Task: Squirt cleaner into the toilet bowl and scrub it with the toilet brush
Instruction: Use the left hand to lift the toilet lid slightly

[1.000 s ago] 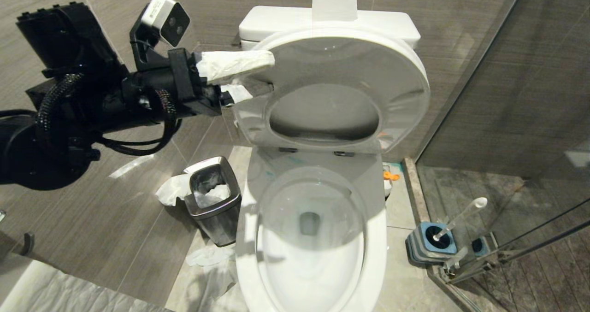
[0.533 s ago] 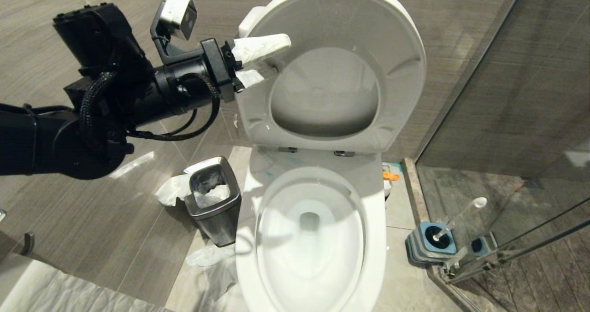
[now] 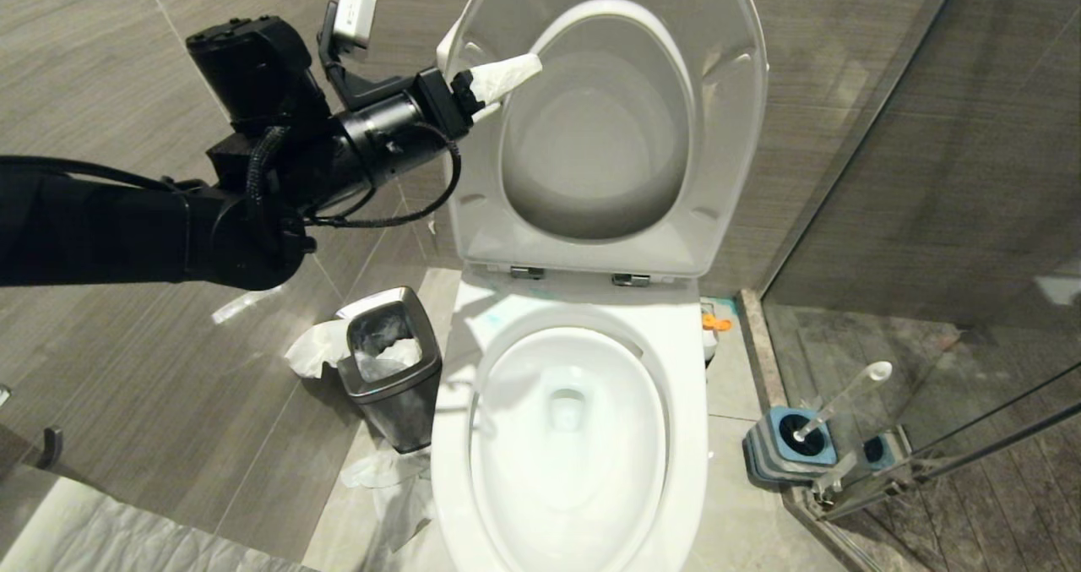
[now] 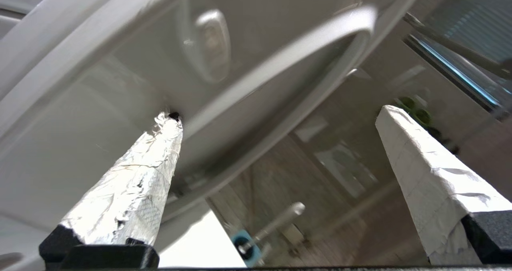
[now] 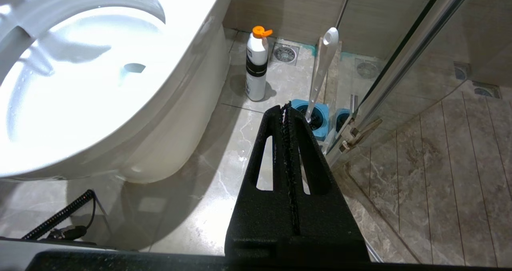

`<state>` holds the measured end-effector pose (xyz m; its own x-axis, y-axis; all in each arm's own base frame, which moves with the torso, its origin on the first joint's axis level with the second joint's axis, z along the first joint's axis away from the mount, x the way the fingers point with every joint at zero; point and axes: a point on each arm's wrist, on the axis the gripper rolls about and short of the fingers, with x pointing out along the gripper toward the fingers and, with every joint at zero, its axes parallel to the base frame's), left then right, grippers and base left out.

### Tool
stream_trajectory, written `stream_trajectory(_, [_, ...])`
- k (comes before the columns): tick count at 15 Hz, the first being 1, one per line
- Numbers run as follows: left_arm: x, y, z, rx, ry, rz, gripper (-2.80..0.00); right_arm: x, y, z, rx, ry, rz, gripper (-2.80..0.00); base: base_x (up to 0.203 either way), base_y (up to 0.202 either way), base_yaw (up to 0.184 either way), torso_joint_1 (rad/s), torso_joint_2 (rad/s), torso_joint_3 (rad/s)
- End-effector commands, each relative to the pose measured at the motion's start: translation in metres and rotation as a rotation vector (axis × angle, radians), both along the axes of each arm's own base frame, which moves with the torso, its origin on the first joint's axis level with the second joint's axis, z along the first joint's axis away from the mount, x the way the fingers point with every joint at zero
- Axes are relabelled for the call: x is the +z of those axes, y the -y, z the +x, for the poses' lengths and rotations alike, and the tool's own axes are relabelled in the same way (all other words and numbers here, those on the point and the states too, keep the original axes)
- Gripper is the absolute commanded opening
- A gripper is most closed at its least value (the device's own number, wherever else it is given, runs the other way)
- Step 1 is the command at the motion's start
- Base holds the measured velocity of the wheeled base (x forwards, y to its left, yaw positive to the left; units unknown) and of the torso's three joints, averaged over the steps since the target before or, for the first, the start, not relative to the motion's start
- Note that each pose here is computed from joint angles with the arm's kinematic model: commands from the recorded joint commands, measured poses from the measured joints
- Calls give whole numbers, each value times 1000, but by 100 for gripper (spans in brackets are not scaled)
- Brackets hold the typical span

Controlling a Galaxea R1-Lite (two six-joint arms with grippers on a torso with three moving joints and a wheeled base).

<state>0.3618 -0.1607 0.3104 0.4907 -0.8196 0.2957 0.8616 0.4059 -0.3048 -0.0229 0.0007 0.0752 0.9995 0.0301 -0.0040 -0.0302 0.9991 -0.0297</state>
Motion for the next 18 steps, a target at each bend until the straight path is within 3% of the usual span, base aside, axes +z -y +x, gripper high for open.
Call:
stream_trajectory(1, [-13,9,23,31,-10,-10,0,0,0,0,1,-1,-1,-280,0,0,0,0,0,0])
stream_trajectory(6, [-24,28,50,116,71,-14,0,0,0,0,1,-1,-1,-280,0,0,0,0,0,0])
stream_trajectory(14, [-46,42,60,218,94,38,0,0,0,0,1,-1,-1,-280,0,0,0,0,0,0])
stream_trajectory(18, [-57,51,64,250,100,29,0,0,0,0,1,0,-1,-280,0,0,0,0,0,0])
